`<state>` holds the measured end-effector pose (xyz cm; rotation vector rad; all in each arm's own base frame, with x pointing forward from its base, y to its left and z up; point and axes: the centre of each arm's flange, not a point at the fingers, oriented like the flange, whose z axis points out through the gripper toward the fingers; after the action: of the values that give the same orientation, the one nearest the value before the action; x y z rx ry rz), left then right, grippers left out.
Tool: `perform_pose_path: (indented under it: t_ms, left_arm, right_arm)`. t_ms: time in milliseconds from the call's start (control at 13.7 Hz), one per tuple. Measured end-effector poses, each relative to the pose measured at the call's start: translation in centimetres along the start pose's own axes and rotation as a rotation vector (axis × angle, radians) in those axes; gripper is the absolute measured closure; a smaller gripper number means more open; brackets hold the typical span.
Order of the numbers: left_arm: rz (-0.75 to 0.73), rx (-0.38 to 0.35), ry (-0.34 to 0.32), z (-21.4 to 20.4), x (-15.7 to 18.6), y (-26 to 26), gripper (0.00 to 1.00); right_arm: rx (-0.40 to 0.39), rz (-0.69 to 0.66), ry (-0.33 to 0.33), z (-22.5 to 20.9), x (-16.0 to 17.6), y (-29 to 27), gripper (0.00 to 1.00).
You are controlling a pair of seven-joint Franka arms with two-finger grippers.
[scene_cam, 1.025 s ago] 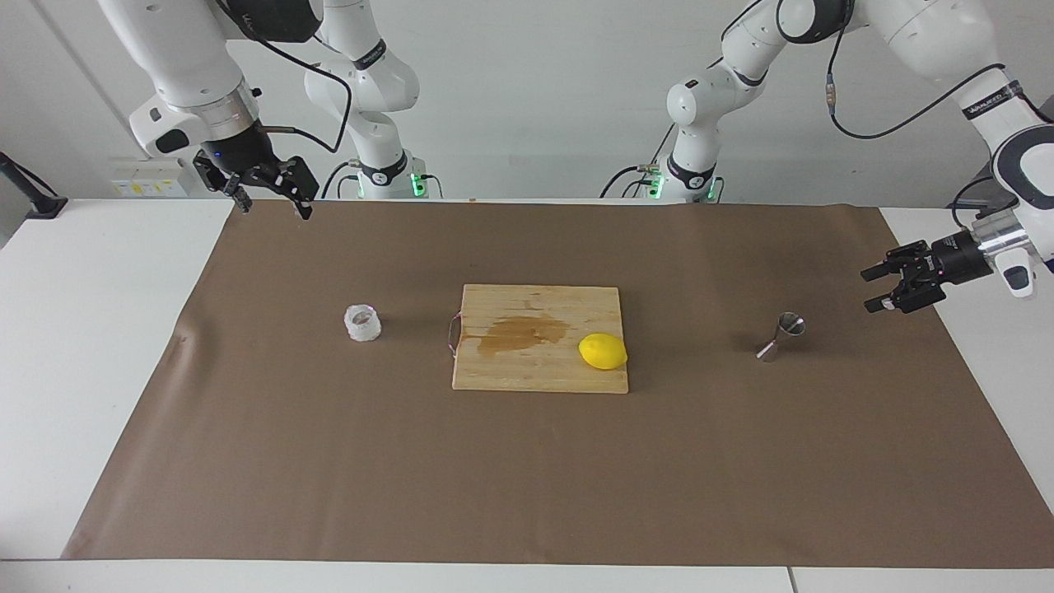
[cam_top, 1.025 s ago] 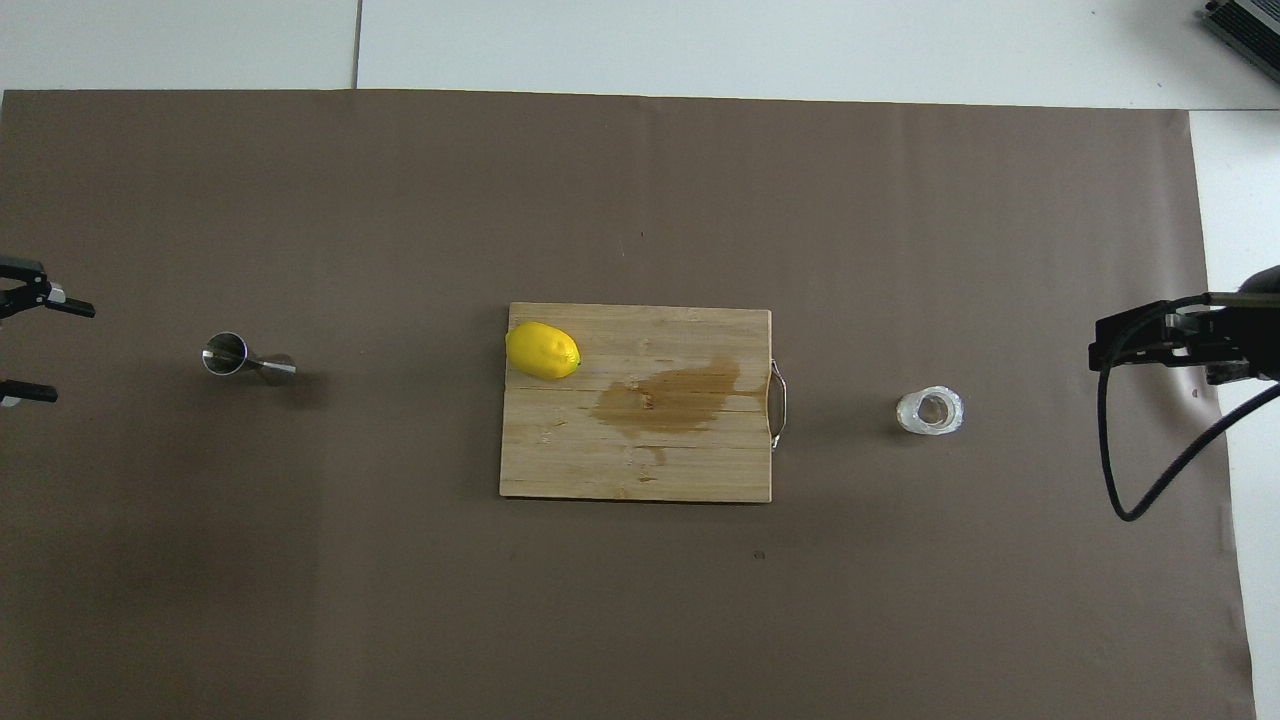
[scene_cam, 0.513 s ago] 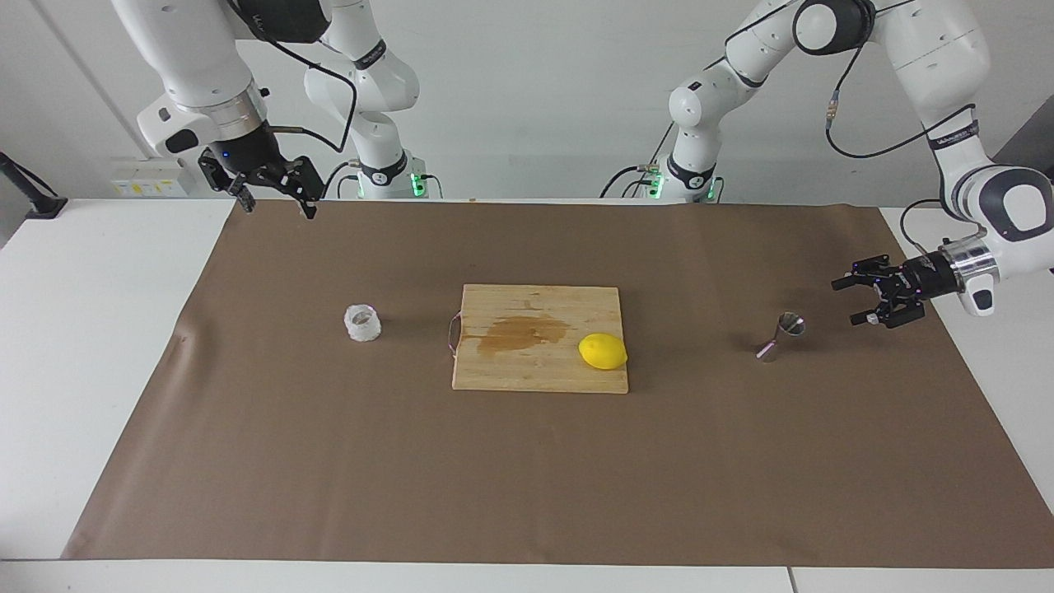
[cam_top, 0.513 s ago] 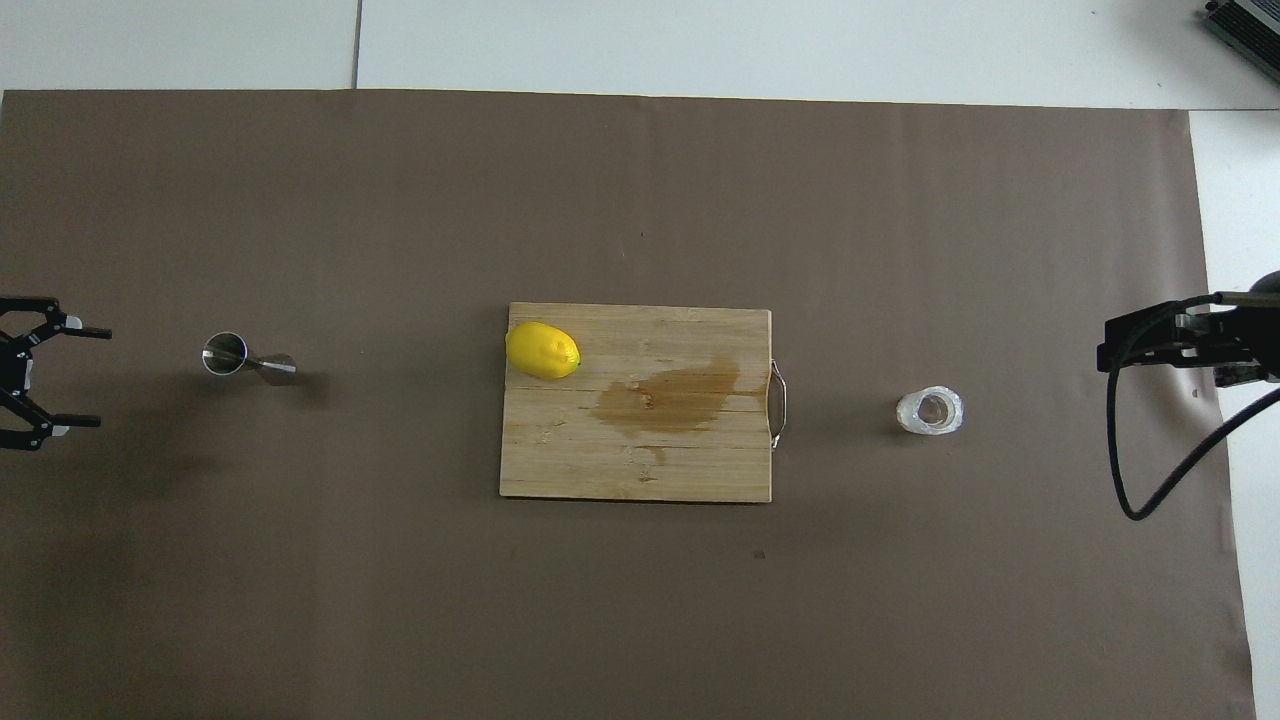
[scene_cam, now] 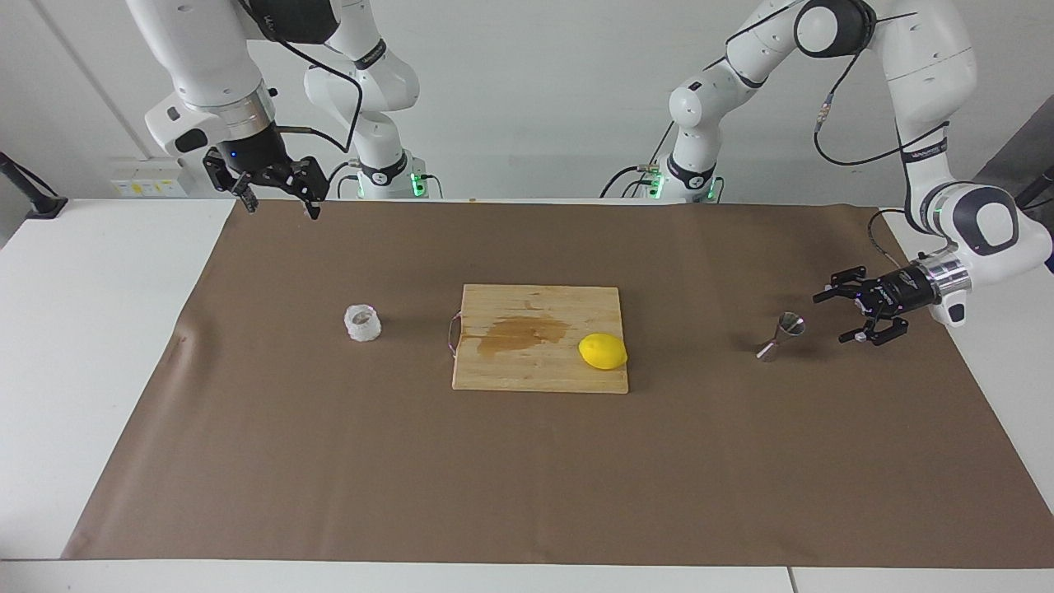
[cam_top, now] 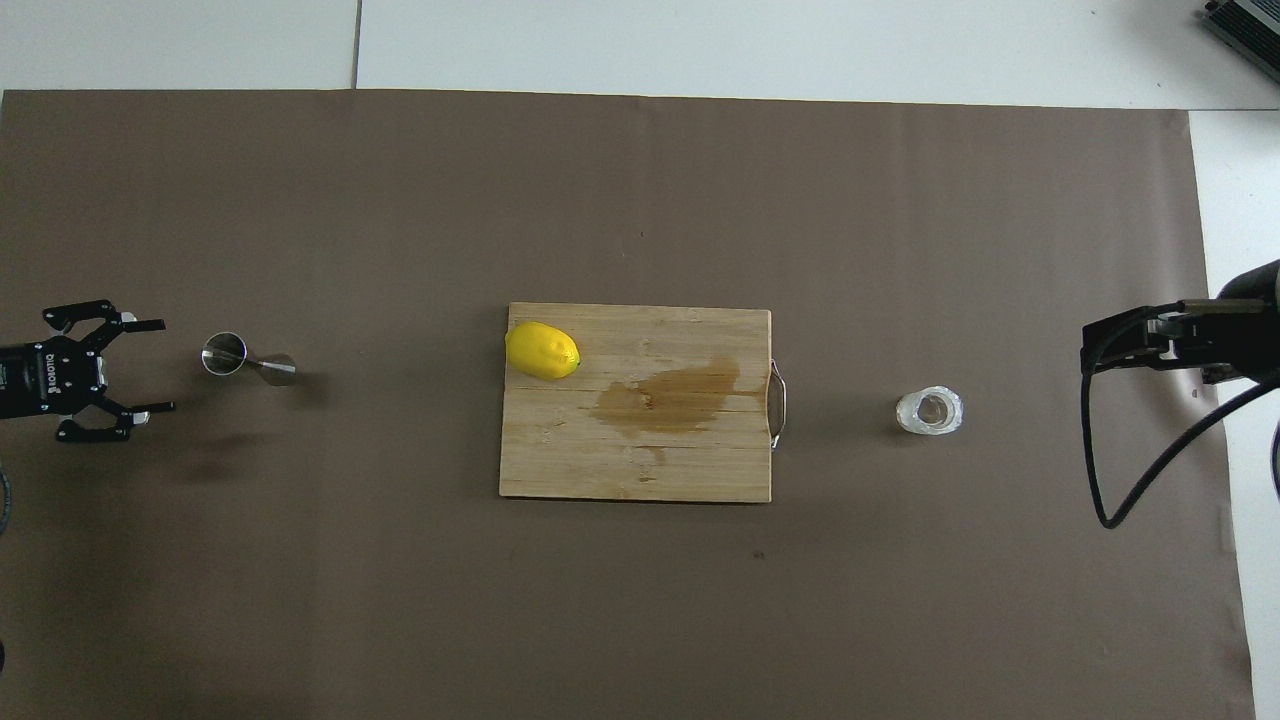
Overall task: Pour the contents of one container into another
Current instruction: 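Reach the open left gripper around the small metal cup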
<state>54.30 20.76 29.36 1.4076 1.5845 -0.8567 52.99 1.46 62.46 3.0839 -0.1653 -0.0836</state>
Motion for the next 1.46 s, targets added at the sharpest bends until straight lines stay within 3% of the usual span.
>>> perform_pose_path:
  t_ms: [513, 1464]
  left_arm:
    - [-0.025, 0.036, -0.046, 4.2, -0.1, -0.4, 0.00]
    - [0.048, 0.054, -0.099, 5.9, 0.3, -0.9, 0.00]
  right_arm:
    - [0.000, 0.006, -0.002, 0.0, 0.0, 0.3, 0.00]
    - [0.000, 0.006, -0.002, 0.0, 0.0, 0.3, 0.00]
